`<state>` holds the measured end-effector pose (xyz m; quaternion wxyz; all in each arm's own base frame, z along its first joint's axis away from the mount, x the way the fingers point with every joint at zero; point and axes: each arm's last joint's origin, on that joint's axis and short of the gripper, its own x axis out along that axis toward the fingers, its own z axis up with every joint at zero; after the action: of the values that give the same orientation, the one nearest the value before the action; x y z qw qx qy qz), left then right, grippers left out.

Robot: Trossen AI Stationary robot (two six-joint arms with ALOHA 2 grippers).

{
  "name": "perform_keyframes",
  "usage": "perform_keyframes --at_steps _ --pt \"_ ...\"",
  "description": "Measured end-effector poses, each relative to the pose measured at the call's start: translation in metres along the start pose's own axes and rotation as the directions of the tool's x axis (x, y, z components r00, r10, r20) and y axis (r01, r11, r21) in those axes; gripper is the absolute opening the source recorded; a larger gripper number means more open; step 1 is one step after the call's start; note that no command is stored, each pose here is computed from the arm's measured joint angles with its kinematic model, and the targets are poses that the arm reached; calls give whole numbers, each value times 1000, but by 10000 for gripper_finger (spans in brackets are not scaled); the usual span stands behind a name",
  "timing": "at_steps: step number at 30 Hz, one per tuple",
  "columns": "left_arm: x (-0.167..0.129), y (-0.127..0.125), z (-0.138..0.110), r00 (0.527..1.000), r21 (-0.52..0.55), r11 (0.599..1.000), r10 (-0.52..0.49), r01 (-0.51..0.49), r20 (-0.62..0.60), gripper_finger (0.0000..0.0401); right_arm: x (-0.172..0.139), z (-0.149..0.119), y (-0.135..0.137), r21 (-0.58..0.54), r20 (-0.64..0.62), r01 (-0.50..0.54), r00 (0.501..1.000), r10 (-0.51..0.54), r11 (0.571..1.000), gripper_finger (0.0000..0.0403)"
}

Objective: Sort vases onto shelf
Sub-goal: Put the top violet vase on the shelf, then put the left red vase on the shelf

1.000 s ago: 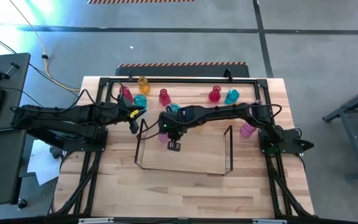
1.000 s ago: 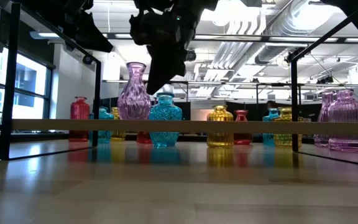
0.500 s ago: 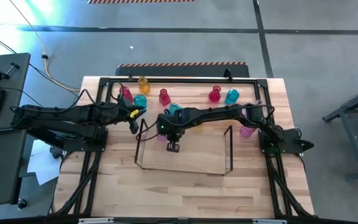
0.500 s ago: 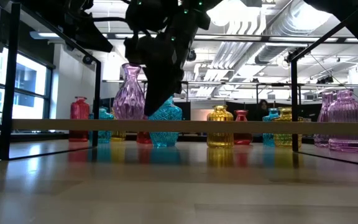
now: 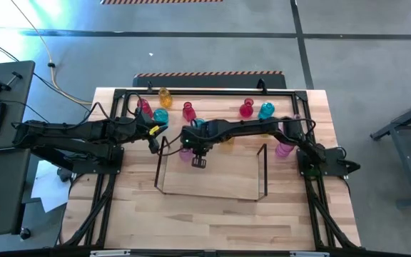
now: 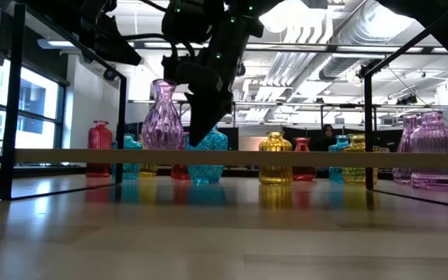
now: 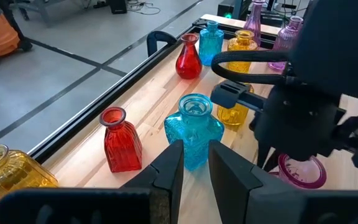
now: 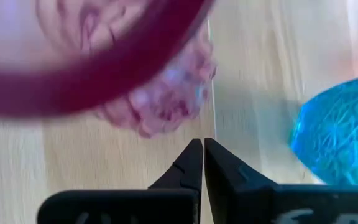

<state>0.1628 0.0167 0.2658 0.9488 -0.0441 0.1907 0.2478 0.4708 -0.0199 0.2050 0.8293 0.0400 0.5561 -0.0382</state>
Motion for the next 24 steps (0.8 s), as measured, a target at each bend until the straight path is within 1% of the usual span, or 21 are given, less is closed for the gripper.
perform_keyframes --at_steps 5,8,16,21,24 --pt "0 0 0 1000 0 1000 0 0 0 67 0 5 4 -6 48 -66 997 66 998 0" --pt "0 0 0 1000 0 1000 0 0 0 67 0 5 5 -4 49 -91 995 91 996 0" --pt "0 0 0 1000 0 1000 0 0 0 67 -1 9 5 -3 86 -101 991 101 995 0" --pt "0 0 0 1000 0 1000 0 0 0 67 -1 8 5 -3 84 -101 991 101 995 0" --pt "0 0 0 1000 8 1000 2 -2 -4 67 0 4 3 3 37 -56 998 56 998 0"
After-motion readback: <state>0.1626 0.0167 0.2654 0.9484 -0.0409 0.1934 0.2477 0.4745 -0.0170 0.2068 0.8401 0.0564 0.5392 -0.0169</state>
